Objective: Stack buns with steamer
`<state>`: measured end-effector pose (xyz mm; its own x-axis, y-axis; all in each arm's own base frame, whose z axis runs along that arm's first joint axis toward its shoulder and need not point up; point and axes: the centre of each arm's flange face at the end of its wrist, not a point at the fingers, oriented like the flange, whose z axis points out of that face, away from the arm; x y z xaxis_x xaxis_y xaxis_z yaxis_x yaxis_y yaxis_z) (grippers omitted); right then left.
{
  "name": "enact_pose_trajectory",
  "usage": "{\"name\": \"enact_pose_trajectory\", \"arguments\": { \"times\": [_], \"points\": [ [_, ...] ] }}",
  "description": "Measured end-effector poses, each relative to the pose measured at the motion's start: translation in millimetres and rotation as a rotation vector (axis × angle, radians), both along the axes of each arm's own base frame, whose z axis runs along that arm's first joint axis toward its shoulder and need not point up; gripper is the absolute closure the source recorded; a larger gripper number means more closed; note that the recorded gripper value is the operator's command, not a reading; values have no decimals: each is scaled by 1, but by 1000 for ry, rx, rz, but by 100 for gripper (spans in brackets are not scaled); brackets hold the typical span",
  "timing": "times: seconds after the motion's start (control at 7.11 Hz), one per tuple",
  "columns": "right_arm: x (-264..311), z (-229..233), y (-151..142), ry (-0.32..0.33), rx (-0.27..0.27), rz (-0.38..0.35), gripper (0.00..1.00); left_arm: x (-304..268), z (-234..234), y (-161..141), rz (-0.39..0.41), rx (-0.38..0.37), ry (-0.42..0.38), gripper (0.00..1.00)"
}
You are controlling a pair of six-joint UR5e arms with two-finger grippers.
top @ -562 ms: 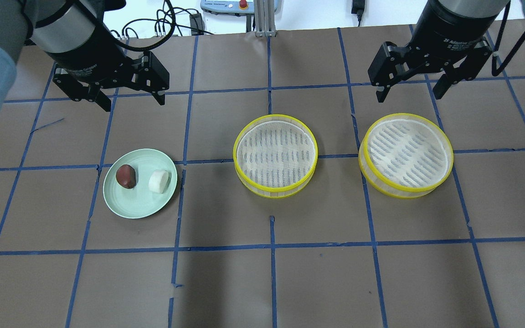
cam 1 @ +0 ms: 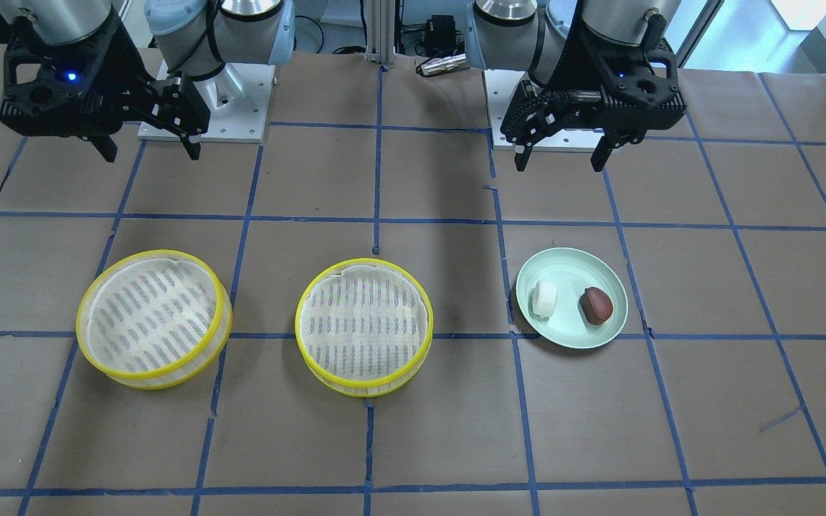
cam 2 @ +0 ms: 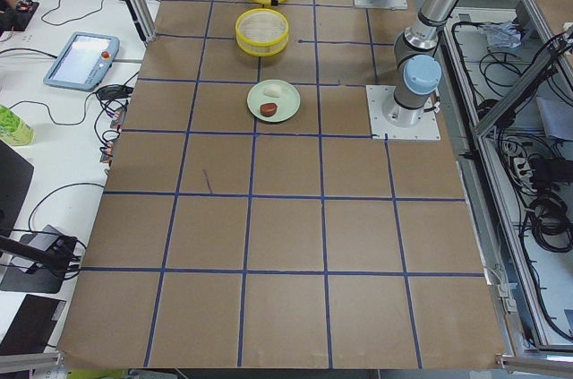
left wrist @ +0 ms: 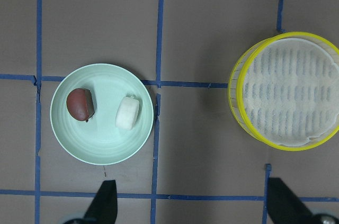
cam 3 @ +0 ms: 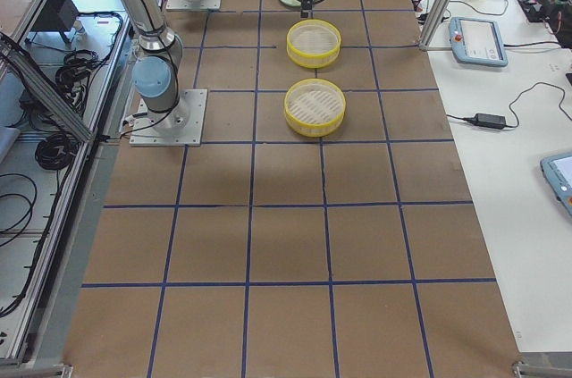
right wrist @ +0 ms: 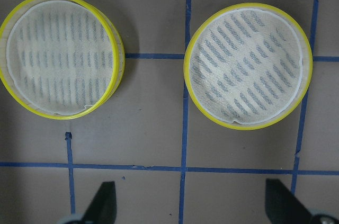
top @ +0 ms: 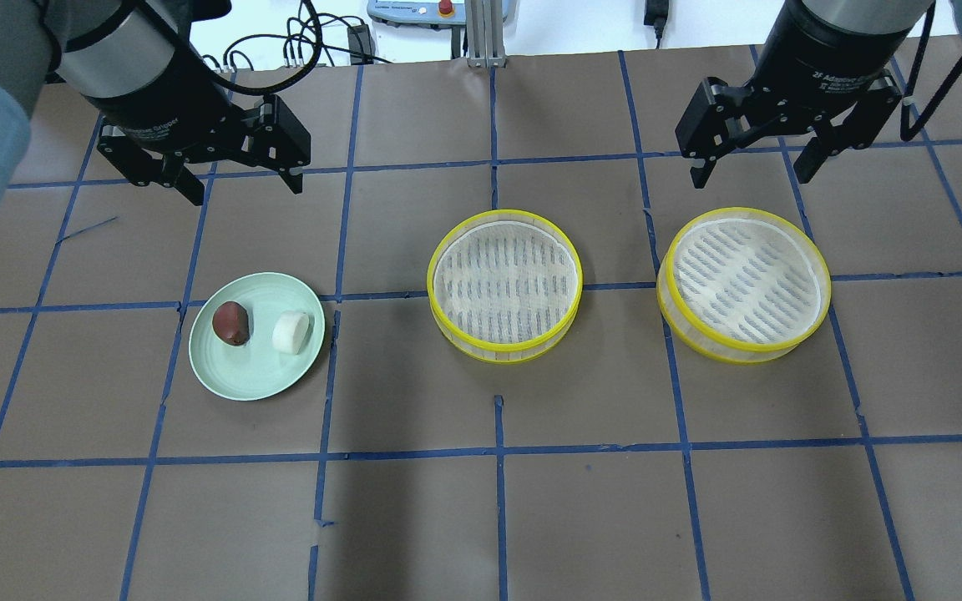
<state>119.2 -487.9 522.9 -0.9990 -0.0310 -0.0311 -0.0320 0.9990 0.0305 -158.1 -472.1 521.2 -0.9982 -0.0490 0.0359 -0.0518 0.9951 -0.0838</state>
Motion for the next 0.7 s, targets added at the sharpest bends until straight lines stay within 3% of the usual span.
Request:
{"name": "enact_pose_trajectory", "arguments": {
  "times": [0.42, 0.7],
  "points": [
    [-87, -47, -25, -29, 59, 29, 1, 10, -41, 3, -23, 94, -12, 0],
    [-167, -122, -74, -52, 87, 71, 2, 41, -126, -14, -58, 241, -2, 0]
  ]
}}
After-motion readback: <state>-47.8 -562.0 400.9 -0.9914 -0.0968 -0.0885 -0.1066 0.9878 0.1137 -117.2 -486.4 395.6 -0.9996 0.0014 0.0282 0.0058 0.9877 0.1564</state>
